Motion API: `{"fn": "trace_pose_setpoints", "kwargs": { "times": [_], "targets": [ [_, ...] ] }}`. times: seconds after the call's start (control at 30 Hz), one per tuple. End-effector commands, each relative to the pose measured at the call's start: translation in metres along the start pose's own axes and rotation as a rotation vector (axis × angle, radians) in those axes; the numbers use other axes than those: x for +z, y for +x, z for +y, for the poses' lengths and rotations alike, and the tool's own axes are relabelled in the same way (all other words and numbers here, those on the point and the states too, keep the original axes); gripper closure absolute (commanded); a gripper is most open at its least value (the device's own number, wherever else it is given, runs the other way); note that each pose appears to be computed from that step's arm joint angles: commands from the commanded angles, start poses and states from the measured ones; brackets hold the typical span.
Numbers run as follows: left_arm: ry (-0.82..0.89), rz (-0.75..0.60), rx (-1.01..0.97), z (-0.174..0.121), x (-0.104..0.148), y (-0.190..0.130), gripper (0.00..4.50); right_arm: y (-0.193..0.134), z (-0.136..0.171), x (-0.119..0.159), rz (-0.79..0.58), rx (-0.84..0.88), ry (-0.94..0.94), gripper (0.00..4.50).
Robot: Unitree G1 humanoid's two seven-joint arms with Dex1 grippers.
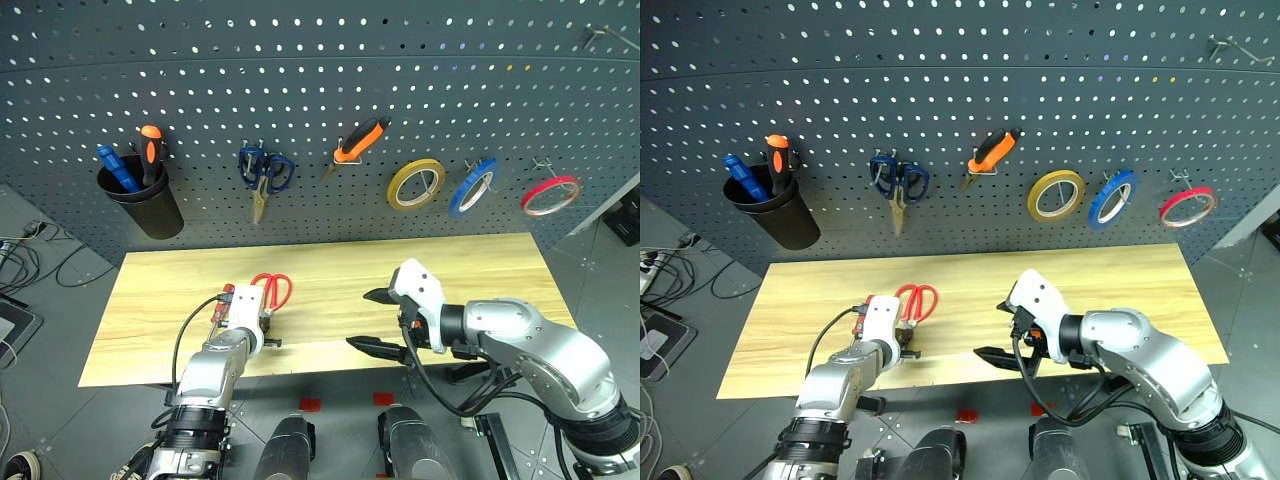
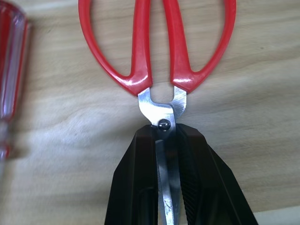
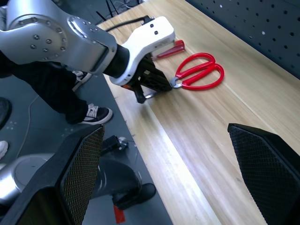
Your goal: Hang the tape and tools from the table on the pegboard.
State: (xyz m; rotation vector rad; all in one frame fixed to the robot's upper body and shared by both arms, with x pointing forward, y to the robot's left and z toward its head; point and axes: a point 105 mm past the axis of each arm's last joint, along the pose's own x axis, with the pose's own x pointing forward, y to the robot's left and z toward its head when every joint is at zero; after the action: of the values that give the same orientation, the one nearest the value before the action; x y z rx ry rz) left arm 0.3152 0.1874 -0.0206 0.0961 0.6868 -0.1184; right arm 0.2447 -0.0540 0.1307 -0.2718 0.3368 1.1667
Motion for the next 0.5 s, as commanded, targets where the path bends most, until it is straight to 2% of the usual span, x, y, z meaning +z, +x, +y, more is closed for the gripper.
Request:
{"fn": "trace_pose_setpoints", "kwargs": {
  "times": [0.03,0.2,0.5],
  "targets": [
    [0.066,-0.051,-0.052,-0.005,-0.002,-0.007,4.22,-0.005,0.002,0.011,-0.029,-0.012,-0.054,0.0],
    [0.247,-0.23,-0.025,0.009,0.018,-0.031,4.22,-0.006,0.0,0.014,-0.037,-0.023,-0.07,0.0],
    [0.582,-0.661,0.129,0.029,0.081,-0.092,4.22,-0.009,0.0,0.031,-0.098,-0.027,-0.152,0.0]
  ]
}}
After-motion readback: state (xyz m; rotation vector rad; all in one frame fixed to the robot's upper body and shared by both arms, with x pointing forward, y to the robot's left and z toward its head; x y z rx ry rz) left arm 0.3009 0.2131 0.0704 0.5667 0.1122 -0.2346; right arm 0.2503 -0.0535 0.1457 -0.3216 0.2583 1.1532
